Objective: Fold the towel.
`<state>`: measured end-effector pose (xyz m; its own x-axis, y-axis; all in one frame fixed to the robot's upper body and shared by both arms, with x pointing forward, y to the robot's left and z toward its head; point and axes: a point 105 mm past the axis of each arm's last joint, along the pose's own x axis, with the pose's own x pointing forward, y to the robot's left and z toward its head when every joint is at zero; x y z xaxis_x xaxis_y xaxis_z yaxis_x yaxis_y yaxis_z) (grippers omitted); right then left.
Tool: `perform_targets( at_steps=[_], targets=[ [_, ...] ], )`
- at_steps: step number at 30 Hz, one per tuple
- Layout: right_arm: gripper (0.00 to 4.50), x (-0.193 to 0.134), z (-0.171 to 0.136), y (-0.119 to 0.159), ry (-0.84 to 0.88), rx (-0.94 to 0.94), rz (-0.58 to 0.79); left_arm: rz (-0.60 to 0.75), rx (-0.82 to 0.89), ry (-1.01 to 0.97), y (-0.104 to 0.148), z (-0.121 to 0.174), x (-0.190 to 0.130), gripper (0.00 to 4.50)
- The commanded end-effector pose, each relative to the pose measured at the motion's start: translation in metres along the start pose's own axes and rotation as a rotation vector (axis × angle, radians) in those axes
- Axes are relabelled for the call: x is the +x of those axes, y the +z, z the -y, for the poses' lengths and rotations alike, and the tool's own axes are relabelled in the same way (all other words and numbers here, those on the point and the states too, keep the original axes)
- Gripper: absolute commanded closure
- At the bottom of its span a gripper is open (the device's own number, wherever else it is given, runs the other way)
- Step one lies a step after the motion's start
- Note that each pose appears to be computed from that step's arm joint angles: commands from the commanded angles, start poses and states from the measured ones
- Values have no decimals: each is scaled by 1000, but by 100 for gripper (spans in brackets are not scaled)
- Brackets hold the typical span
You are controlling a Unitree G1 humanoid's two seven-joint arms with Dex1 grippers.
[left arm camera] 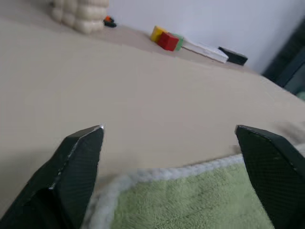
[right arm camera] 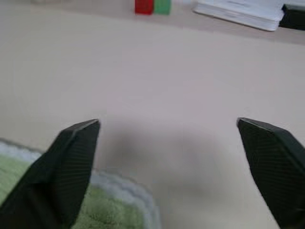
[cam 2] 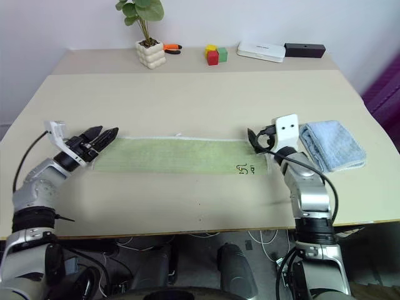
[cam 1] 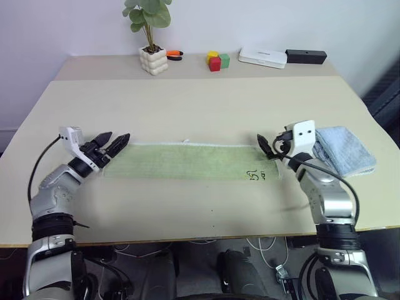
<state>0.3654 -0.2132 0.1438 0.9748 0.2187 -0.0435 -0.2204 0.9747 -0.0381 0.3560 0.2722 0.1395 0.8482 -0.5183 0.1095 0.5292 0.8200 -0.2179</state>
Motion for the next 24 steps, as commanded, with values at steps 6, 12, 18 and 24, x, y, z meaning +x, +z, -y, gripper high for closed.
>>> perform_targets(
  at_steps=[6,12,18,24],
  targets=[
    [3,-47,-27,20,142,582,14,3,114,-454,36,61,-4,0],
    [3,-90,-43,-12,152,914,-119,-147,87,-656,28,79,-15,0],
    [3,-102,-37,-19,27,1127,-118,-255,-34,-767,22,87,-21,0],
    [3,-104,-45,-42,-43,1173,-207,-264,-49,-788,20,88,-18,0]
  ],
)
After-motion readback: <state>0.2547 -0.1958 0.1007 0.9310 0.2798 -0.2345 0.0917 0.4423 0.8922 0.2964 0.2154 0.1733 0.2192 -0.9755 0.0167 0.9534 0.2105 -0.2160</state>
